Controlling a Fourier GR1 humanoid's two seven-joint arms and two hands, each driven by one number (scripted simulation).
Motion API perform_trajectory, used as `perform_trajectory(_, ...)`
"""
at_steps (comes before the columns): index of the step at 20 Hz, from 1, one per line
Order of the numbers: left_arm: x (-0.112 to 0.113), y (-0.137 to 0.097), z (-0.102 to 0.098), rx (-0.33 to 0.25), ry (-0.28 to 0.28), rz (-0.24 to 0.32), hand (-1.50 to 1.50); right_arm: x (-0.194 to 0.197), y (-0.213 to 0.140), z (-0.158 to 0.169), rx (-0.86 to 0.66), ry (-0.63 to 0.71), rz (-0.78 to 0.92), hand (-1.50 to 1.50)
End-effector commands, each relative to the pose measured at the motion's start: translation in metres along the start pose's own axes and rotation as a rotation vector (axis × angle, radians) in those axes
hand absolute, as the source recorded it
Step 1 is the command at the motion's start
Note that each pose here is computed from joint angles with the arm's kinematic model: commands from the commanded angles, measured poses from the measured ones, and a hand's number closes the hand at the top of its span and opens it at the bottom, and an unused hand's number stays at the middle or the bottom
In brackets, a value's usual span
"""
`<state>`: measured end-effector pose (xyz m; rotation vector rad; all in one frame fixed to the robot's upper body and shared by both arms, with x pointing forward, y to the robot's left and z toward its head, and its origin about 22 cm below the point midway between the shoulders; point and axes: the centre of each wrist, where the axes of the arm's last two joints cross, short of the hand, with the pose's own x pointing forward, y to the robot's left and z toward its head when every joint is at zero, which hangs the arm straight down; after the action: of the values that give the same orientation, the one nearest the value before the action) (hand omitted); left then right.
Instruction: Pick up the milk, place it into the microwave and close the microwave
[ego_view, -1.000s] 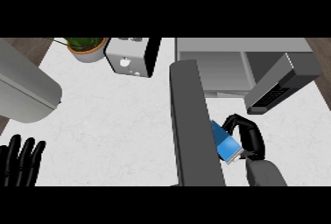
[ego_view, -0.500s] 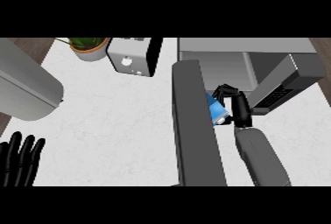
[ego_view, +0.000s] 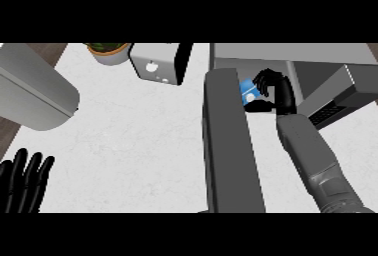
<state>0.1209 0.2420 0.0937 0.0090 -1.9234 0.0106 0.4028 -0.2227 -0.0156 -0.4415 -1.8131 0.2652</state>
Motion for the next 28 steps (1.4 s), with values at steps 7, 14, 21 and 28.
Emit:
perform_trajectory(7, -0.005, -0.002, -0.003, -0.025, -0.006, -0.027, -1.50, 0.014, -0.028, -0.032, -0.256, -0.042, 0.259, 1.50)
perform_trajectory(14, -0.008, -0.006, -0.004, -0.042, 0.010, -0.047, -1.50, 0.012, -0.019, -0.031, -0.085, -0.028, 0.367, -1.50)
perform_trajectory(21, -0.008, -0.013, -0.006, -0.049, -0.003, -0.054, -1.50, 0.019, 0.006, -0.028, 0.017, -0.054, 0.339, -1.50)
perform_trajectory(28, -0.010, -0.008, 0.001, -0.050, 0.006, -0.077, -1.50, 0.028, 0.005, -0.037, -0.075, -0.033, 0.294, -1.50)
